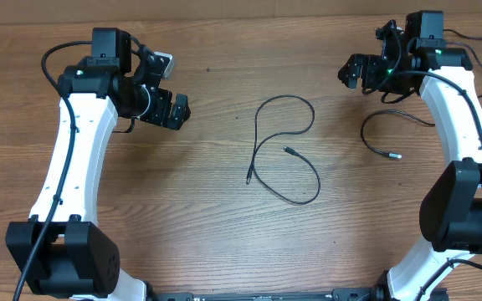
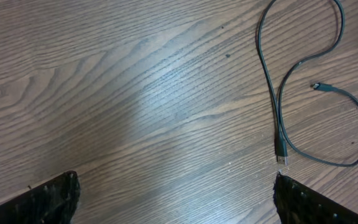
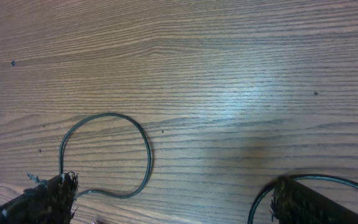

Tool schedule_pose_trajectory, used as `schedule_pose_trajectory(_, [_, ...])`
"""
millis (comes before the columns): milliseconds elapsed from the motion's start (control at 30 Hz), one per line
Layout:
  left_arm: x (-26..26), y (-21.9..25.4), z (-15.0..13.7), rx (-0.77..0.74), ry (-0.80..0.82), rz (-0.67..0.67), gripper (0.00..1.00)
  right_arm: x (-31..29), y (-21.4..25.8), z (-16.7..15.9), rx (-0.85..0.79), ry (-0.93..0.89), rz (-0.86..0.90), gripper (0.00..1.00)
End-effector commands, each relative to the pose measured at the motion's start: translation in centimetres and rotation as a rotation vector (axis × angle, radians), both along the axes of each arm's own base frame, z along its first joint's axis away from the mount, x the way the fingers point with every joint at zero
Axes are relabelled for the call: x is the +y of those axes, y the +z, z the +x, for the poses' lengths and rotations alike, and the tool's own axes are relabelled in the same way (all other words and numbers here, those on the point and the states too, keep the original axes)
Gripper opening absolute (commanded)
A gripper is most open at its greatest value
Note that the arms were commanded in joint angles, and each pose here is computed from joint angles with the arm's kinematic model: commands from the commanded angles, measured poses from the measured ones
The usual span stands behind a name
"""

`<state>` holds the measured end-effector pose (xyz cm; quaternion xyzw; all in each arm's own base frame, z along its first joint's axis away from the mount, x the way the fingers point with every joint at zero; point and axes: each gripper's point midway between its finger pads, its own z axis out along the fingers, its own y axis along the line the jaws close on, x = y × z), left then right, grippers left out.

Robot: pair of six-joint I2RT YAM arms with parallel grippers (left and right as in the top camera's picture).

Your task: Untangle cables

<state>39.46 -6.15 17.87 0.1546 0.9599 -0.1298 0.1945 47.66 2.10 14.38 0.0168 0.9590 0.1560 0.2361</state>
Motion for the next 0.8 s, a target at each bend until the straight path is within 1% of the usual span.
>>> schedule_pose_trajectory(0, [-0.04, 1.02, -0.08, -0.027, 0.005, -0.001, 1.0, -0.07, 0.34, 0.26, -0.013, 0.006, -0.007, 1.0])
schedule_pose_trajectory(300, [-0.04, 1.02, -0.07, -0.027, 0.005, -0.001, 1.0, -0.04, -0.57, -0.22, 0.008, 0.006, -0.006, 1.0])
schedule_pose_trajectory(767, [-0.04, 1.02, -0.07, -0.027, 0.005, -0.001, 1.0, -0.04, -0.63, -0.26, 0.01, 0.006, -0.006, 1.0])
